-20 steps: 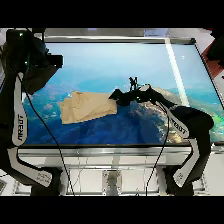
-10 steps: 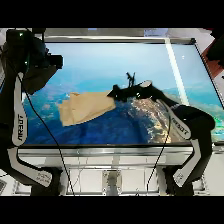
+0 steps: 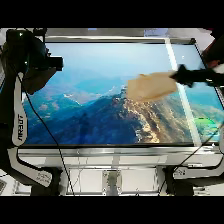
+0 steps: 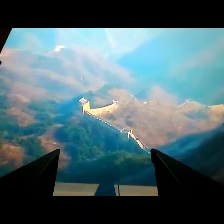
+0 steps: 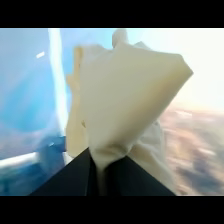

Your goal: Fold the shirts.

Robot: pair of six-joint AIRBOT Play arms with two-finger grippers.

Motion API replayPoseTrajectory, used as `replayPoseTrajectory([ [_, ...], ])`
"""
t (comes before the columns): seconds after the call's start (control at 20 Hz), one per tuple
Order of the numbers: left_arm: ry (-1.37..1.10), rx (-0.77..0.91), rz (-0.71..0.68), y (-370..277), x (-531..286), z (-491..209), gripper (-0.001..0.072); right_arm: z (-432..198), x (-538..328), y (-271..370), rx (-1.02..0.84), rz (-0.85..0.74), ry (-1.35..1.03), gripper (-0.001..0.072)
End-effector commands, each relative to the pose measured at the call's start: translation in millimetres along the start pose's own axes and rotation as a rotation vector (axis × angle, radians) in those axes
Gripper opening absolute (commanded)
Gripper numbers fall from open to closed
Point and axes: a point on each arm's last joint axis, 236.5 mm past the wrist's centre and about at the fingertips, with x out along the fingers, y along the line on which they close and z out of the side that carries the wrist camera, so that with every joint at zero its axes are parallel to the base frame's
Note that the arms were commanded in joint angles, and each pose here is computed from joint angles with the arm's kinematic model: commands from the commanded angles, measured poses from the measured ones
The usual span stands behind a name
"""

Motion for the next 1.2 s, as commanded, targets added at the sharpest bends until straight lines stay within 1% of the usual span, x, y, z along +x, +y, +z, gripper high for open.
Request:
replayPoseTrajectory([
  [0.0,0.045,-0.004,-0.052,-12.6,-0.6,-10.7,0.0645,-30.0,-96.7,-137.2,0.179,-0.362,0.087,0.0028],
  [0.15,0.076,-0.005,-0.071,-17.1,-1.3,-17.8,0.0645,-81.3,-155.8,-207.4,0.323,-0.566,0.237,0.0028],
  [0.25,0.089,-0.005,-0.072,-17.4,-1.6,-20.9,0.0645,-114.7,-192.4,-235.4,0.392,-0.71,0.347,0.0029],
  [0.35,0.093,-0.008,-0.072,-17.4,-1.6,-21.9,0.0645,-143.2,-221.1,-244.6,0.44,-0.822,0.466,0.0041],
  [0.4,0.092,-0.009,-0.072,-17.5,-1.7,-21.8,0.0646,-148.2,-225.9,-243.8,0.45,-0.838,0.489,0.0131],
  [0.45,0.095,-0.009,-0.075,-18.1,-1.8,-22.3,0.0646,-144.8,-217.9,-233.2,0.448,-0.788,0.47,0.0333],
  [0.5,0.099,-0.009,-0.088,-21.1,-1.9,-23.2,0.0645,-137.2,-201.4,-211.1,0.429,-0.682,0.438,0.042],
  [0.6,0.103,-0.011,-0.117,-28.0,-2.9,-24.0,0.0646,-102.2,-163.7,-149.8,0.342,-0.401,0.321,0.0419],
  [0.7,0.119,-0.012,-0.155,-36.8,-4.5,-27.9,0.0646,-61.4,-139.4,-64.0,0.209,-0.071,0.184,0.0409],
  [0.75,0.131,-0.013,-0.173,-41.1,-5.6,-30.6,0.0646,-49.5,-134.6,-23.0,0.13,0.065,0.14,0.0409],
  [0.8,0.143,-0.012,-0.191,-45.3,-6.7,-33.3,0.0646,-45.3,-130.6,14.9,0.041,0.18,0.121,0.0409],
  [0.85,0.154,-0.013,-0.21,-49.6,-8.0,-35.7,0.0646,-48.2,-124.4,39.4,-0.035,0.238,0.129,0.0408],
  [0.9,0.165,-0.012,-0.222,-52.3,-9.0,-38.2,0.0646,-56.5,-114.9,52.0,-0.087,0.241,0.159,0.0408],
  [0.95,0.179,-0.011,-0.222,-52.3,-9.6,-41.5,0.0646,-66.3,-105.2,55.1,-0.142,0.21,0.195,0.0408],
  [1.15,0.237,-0.003,-0.214,-50.0,-12.0,-55.0,0.0647,-93.1,-78.3,27.9,-0.28,-0.047,0.309,0.0409],
])
